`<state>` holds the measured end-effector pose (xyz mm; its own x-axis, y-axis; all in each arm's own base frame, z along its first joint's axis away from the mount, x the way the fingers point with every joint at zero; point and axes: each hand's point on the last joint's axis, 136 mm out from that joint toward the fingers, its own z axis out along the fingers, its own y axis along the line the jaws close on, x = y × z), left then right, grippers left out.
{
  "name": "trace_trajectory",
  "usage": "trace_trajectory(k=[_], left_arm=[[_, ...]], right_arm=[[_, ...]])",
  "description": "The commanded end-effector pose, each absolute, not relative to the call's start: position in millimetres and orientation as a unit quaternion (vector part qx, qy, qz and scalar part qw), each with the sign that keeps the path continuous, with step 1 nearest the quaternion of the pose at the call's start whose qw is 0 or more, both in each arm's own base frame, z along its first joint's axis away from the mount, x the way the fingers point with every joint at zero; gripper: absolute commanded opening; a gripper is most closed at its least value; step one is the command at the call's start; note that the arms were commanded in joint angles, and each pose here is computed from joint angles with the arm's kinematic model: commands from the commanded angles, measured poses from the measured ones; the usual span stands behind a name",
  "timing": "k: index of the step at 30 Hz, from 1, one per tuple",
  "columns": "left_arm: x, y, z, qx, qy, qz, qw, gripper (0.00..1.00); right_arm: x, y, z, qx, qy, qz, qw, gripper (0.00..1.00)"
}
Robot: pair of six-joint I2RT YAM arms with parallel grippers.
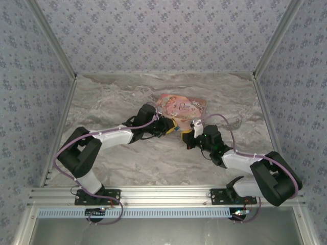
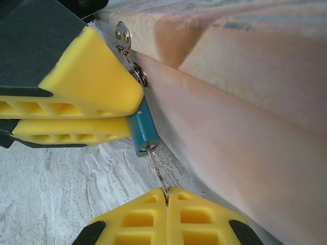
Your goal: Unlock the padlock with the key
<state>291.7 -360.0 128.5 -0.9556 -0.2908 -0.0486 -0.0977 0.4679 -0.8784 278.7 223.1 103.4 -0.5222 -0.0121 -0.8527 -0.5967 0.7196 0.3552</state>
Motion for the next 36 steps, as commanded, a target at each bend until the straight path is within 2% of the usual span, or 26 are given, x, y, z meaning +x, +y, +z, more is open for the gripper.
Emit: trace_trajectory(k=[1,12,24,29,33,36], left_arm=[[263,-378,132,-0.068,0.844,-0.53,0.043,0.18],[264,-376,127,-0.073,0.846,-0.525,0.046,0.18],[266,-371,132,-0.071,0.848,-0.521,0.059,0.18],[271,-362,136,-0.069,0.851,-0.514,0.082,0.19],[285,-332,138,-0.069,0.87,-0.468,0.138,0.35],[302,-301,142,-0.08,0.884,-0.424,0.182,0.55]], right_arm=[[288,232,130,-0.177,0.793,0.35,0.467,0.0],[288,220,111,-0.144,0.822,0.339,0.435,0.0],[287,216,106,-0.138,0.827,0.332,0.432,0.0],[288,209,99,-0.127,0.838,0.315,0.427,0.0],[286,184,83,-0.092,0.878,0.243,0.401,0.0],[279,162,79,-0.06,0.896,0.197,0.394,0.0]])
